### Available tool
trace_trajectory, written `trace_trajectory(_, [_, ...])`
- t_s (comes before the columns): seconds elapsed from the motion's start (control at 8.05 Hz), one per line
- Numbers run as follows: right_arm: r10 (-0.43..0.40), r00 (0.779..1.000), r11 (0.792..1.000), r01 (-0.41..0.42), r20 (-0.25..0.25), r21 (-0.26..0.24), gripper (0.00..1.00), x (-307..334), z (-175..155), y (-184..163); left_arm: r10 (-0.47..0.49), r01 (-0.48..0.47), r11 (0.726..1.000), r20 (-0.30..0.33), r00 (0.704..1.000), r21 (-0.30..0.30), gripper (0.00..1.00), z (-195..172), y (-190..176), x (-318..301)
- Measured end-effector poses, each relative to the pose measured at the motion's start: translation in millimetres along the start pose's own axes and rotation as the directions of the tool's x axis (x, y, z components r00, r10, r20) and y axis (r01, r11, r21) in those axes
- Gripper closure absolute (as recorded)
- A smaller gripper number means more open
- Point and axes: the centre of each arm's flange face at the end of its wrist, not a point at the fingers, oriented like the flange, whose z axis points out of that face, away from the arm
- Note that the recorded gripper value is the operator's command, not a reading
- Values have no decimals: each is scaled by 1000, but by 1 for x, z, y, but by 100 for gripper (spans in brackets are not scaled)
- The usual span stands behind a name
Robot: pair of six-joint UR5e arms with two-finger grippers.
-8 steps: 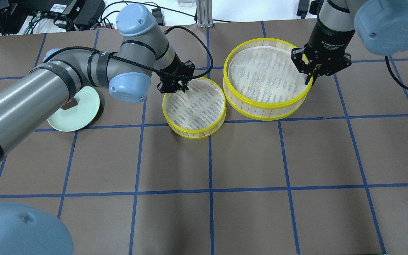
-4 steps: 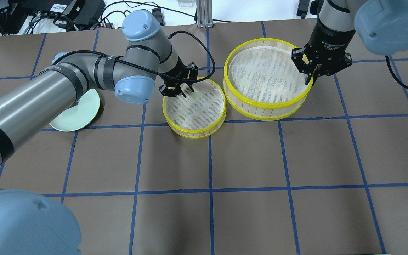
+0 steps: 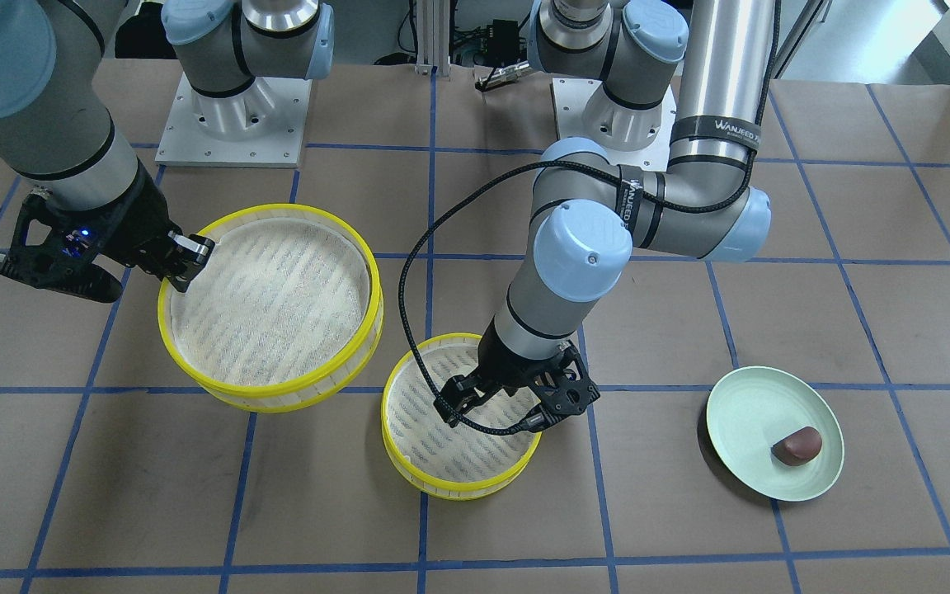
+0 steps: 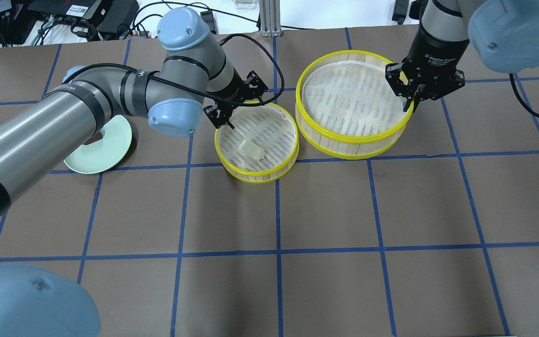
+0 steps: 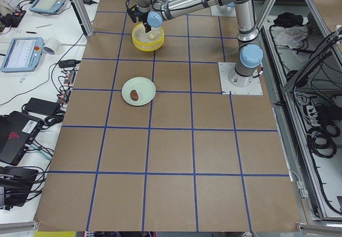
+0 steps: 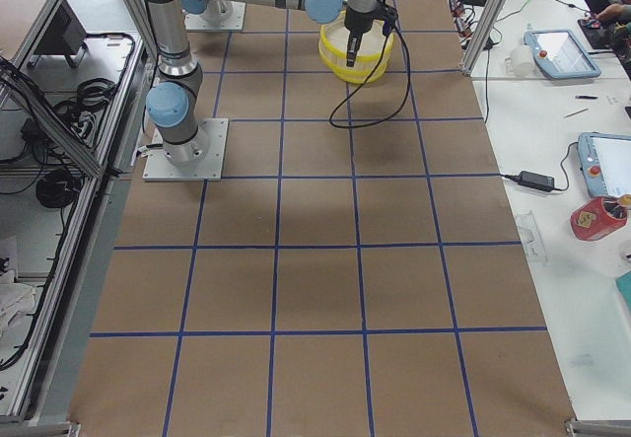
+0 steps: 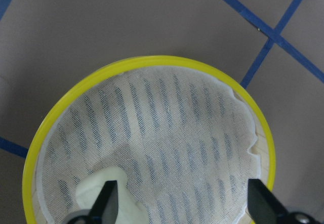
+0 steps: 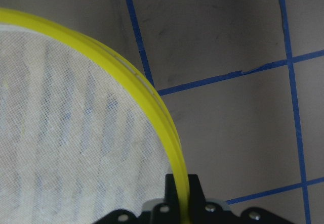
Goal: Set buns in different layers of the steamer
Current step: 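Open the left gripper to release the white bun and withdraw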
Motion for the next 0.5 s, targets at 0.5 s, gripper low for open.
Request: trace_trajectory(0.5, [4,1000,1000,-4,10,3,96,-1,-1,0,153,-159,983,76,985,93,0,-60,-27,-29])
